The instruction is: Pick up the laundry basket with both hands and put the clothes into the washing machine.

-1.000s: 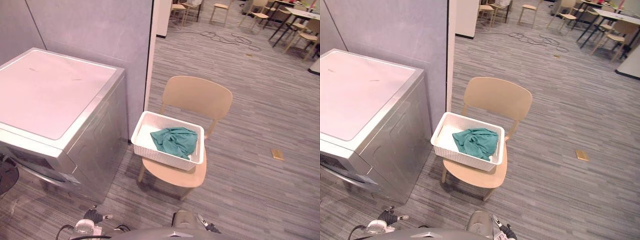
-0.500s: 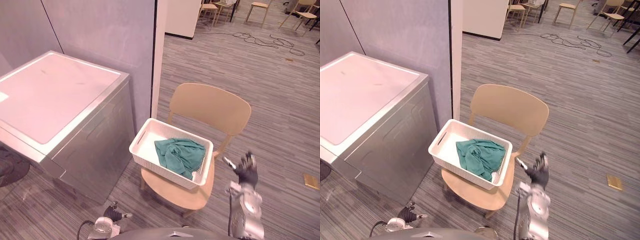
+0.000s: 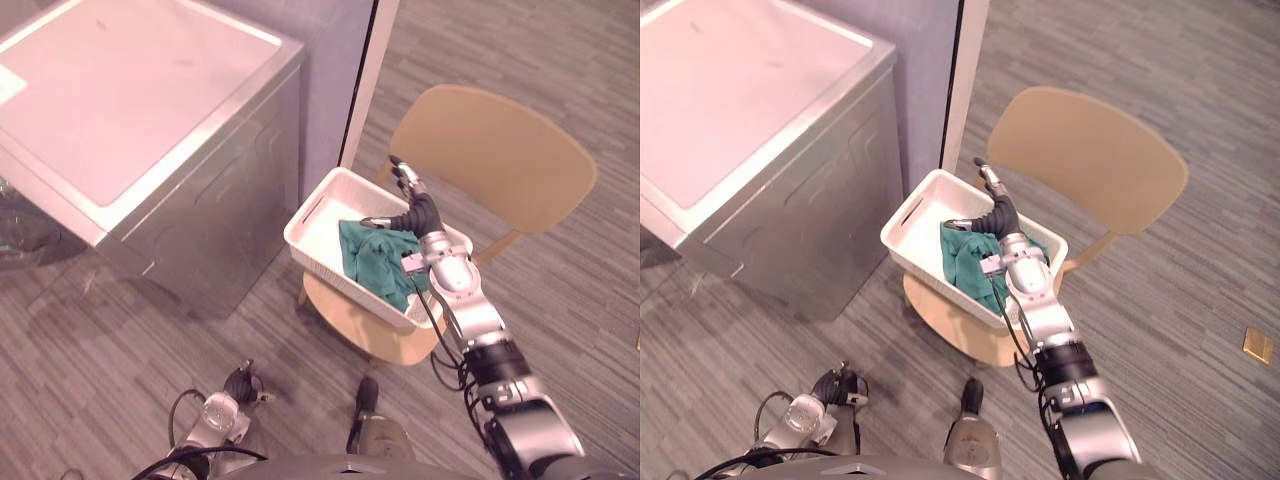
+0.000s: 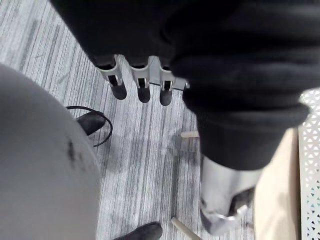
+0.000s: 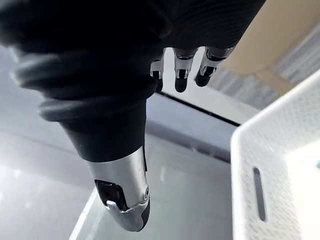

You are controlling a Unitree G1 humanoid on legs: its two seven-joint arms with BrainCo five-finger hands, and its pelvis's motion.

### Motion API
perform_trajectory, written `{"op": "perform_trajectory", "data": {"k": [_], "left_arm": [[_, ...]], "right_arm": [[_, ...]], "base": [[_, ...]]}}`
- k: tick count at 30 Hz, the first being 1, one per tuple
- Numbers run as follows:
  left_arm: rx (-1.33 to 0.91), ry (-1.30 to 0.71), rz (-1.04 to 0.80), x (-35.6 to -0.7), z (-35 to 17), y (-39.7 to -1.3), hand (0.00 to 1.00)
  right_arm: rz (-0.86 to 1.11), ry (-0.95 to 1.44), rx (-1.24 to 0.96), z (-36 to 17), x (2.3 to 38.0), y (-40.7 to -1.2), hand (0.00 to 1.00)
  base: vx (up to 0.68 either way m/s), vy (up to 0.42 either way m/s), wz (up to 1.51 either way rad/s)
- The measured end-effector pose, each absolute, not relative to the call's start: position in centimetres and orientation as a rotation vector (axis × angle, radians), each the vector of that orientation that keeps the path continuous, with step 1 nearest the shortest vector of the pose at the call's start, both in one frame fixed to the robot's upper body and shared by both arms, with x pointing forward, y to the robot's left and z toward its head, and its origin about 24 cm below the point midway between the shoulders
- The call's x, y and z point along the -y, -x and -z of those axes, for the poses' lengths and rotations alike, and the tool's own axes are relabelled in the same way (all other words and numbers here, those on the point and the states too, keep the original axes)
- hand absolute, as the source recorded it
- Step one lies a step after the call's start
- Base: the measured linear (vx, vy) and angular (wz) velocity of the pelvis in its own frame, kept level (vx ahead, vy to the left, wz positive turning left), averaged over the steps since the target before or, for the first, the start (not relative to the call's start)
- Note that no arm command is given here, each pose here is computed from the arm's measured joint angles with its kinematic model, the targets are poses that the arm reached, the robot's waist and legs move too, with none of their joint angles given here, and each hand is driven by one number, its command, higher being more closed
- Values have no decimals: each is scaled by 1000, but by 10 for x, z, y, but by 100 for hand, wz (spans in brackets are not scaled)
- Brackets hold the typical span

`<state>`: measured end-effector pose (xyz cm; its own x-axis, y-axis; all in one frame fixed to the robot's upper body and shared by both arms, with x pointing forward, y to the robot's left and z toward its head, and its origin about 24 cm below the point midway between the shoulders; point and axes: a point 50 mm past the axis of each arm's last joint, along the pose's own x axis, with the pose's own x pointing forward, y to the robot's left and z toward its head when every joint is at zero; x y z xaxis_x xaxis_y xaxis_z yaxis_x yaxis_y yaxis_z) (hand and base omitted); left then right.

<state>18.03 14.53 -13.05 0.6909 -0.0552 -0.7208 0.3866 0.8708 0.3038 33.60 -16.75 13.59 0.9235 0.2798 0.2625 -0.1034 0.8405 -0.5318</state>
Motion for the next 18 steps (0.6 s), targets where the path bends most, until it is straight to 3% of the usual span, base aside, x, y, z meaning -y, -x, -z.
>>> {"op": "perform_trajectory", "data": {"k": [5, 14, 18], "left_arm": [[-678, -427, 214, -145, 116, -203, 0], [-634, -385, 164, -147, 109, -210, 0], [-623, -375, 156, -147, 106, -213, 0]], "right_arm": [[-129, 916, 216, -154, 208, -372, 0], [30, 1219, 71, -178, 272, -378, 0], [43, 1290, -1, -171, 281, -379, 0]], "base": [[-133, 14, 12], [-74, -8, -6], [-21, -38, -3]]}}
